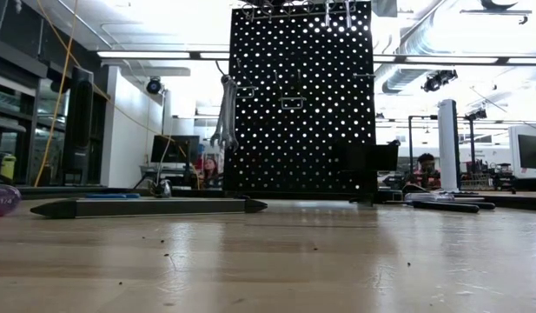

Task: Hang tools onto peg board
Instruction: Hang the gray screwdriver on the pegboard

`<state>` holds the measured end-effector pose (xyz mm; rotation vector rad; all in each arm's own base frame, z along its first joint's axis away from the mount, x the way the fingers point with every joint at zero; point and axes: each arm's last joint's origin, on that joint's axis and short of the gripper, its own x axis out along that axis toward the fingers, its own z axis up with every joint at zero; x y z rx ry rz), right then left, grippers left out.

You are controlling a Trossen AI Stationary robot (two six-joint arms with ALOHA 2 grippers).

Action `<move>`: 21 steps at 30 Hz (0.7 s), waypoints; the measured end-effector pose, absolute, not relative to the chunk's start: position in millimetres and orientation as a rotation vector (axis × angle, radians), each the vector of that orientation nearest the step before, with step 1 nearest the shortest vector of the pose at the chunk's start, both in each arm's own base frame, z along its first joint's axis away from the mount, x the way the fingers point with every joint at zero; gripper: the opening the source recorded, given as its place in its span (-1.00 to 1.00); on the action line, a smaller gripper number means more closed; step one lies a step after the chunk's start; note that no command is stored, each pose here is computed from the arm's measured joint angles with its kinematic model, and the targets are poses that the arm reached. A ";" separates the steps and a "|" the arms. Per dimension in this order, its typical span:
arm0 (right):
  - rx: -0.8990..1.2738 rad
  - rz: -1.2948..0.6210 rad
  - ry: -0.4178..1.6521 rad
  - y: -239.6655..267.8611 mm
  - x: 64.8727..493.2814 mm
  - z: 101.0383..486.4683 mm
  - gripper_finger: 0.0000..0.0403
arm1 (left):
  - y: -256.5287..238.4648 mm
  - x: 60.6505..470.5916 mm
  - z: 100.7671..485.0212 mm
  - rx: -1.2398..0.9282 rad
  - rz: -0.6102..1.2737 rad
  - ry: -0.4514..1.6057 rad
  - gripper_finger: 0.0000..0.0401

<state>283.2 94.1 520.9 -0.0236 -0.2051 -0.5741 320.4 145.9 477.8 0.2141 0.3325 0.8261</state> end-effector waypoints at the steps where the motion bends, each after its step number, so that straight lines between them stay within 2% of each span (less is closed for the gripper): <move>1: -0.016 -0.573 -0.208 94.1 283.2 520.9 0.10 | 146.9 323.1 476.2 0.216 0.824 0.332 -1.00; 15: -0.063 -0.582 -0.191 95.8 282.3 520.9 0.10 | 145.9 326.9 474.7 0.169 0.762 0.304 -1.00; 21: -0.106 -0.802 -0.084 93.4 278.1 516.7 0.10 | 142.6 329.4 478.1 0.161 0.713 0.260 -1.00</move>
